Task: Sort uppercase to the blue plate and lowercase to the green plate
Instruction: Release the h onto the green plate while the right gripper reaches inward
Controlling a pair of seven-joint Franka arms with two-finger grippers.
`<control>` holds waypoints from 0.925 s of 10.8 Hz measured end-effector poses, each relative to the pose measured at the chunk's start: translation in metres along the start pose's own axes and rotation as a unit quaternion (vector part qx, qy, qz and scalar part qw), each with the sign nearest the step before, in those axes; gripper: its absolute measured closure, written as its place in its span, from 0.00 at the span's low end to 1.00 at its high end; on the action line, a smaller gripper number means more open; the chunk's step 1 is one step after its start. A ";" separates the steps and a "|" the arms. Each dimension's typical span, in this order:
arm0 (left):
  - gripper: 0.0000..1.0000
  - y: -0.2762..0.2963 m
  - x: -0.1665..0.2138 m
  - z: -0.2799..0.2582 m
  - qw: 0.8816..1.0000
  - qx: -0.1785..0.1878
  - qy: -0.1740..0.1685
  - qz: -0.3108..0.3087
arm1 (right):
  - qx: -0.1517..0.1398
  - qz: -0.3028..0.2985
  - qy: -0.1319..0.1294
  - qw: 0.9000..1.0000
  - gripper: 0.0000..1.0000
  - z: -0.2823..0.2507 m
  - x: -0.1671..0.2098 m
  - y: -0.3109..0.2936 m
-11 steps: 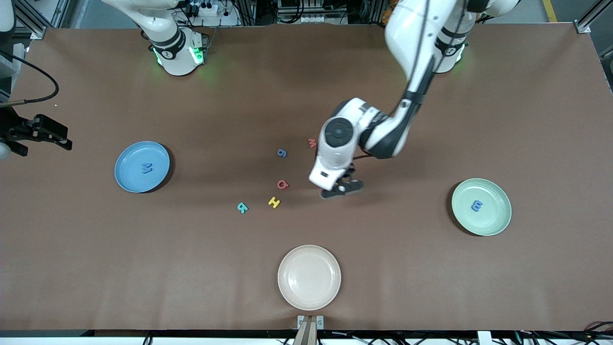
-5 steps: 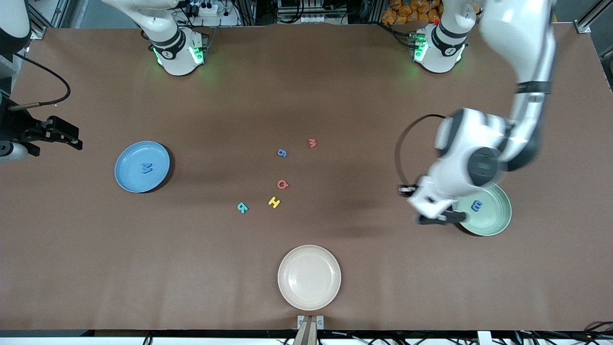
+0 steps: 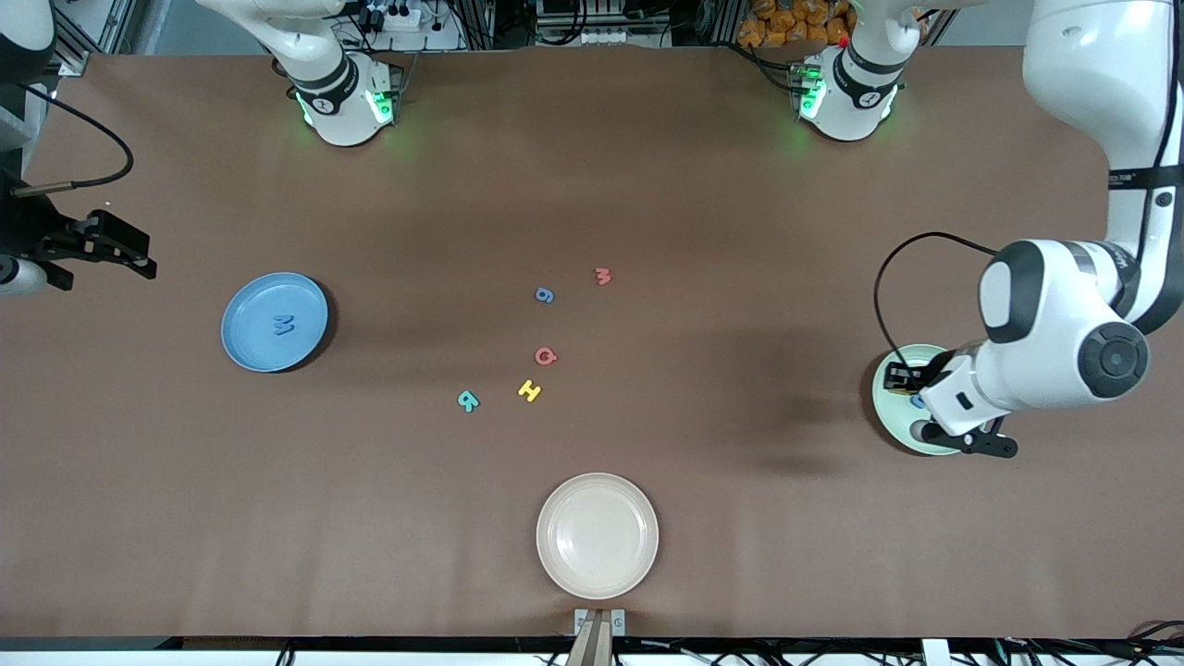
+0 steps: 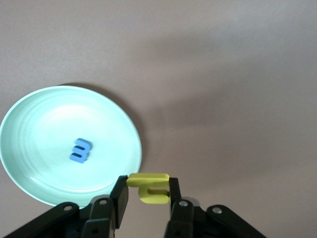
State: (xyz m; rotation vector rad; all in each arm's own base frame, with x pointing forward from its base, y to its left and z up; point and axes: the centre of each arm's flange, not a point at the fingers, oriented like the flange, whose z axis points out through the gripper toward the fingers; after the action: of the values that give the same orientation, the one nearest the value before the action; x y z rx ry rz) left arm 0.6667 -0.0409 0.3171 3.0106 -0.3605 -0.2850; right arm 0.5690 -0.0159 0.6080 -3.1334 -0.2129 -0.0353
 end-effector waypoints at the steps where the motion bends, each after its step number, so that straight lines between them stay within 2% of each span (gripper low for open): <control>1: 0.62 -0.012 0.000 0.013 1.000 -0.002 -0.010 0.009 | 0.000 0.001 0.000 1.000 0.00 0.000 -0.001 0.000; 3: 0.62 -0.032 -0.002 0.033 0.999 -0.001 -0.025 0.028 | 0.007 0.007 0.002 1.000 0.00 -0.001 -0.002 0.004; 5: 0.62 -0.046 -0.003 0.053 0.999 -0.002 -0.040 0.036 | 0.030 0.024 0.007 0.999 0.00 -0.002 -0.004 0.015; 8: 0.56 -0.064 -0.004 0.068 0.998 0.002 -0.047 0.052 | 0.033 0.029 0.009 0.999 0.00 -0.003 -0.005 0.021; 10: 0.30 -0.069 -0.005 0.067 0.997 0.004 -0.045 0.057 | 0.031 0.028 0.009 0.999 0.00 -0.003 -0.005 0.019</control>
State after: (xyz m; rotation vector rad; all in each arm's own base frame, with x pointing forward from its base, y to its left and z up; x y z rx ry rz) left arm 0.6647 0.0219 0.2447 2.9773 -0.5408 -0.4118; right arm 0.5663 -0.0359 0.6110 -3.0751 -0.1249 -0.0554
